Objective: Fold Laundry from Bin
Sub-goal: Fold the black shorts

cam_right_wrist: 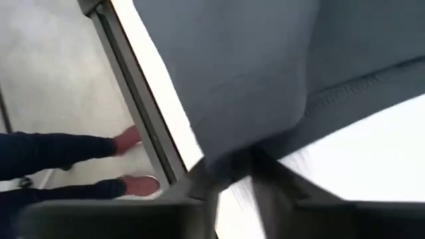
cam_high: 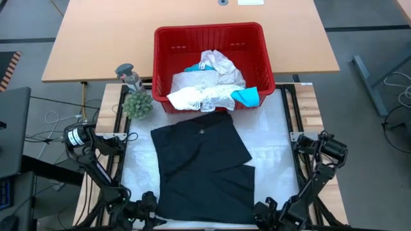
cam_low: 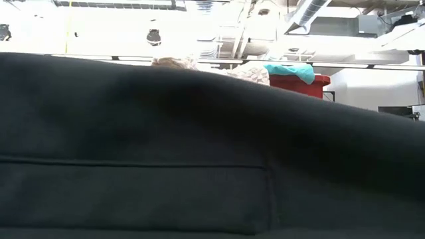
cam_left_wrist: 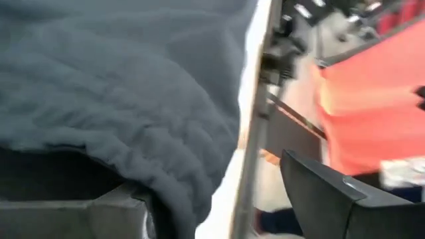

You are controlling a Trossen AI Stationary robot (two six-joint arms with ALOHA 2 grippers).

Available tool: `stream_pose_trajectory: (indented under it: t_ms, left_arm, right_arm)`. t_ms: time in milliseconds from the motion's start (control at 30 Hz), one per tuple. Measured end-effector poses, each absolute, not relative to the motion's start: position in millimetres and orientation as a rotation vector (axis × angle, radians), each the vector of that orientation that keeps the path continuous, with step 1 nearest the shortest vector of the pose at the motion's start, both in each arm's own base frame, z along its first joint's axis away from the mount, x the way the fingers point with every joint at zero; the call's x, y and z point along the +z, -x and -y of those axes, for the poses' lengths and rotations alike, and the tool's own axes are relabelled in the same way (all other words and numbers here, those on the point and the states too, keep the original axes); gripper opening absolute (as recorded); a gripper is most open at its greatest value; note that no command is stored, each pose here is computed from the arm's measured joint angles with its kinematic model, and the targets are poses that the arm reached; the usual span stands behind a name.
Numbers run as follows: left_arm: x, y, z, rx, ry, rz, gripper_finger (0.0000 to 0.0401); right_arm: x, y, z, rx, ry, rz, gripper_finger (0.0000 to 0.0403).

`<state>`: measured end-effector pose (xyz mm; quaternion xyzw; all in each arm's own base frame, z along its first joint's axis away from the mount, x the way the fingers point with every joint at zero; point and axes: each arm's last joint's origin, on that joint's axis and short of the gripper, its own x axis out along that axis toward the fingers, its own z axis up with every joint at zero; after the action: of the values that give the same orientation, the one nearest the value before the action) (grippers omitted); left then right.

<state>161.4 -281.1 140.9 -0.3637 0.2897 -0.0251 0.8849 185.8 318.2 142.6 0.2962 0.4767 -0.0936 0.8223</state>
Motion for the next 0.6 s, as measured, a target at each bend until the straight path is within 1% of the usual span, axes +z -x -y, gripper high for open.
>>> stream_pose_trajectory:
  t_ms: [67,100,133,300,367,433,500,600]
  left_arm:
    - [145,-162,285,-0.108,0.79,-0.609,0.0201]
    - [148,-163,287,-0.139,0.809,-0.609,0.0188]
    - [151,-163,289,-0.173,0.831,-0.609,0.0174]
    - [168,-162,291,-0.28,0.889,-0.606,0.0084]
    - [176,-161,290,-0.298,0.881,-0.593,0.005]
    - [181,-161,288,-0.305,0.861,-0.584,0.0021]
    - [182,-162,284,-0.28,0.837,-0.589,0.0006]
    - [180,-164,279,-0.237,0.854,-0.613,0.0011]
  right_arm:
    - [147,-185,-321,-0.194,-0.622,-1.016,0.0041]
    - [149,-185,-322,-0.188,-0.614,-1.016,0.0025]
    - [151,-185,-323,-0.185,-0.599,-1.017,0.0019]
    - [165,-187,-326,-0.216,-0.569,-1.024,0.0037]
    - [172,-188,-327,-0.228,-0.546,-1.018,0.0035]
    - [180,-189,-328,-0.236,-0.53,-1.002,0.0023]
    - [186,-190,-330,-0.238,-0.519,-0.995,0.0019]
    - [198,-192,-333,-0.234,-0.525,-0.985,0.0019]
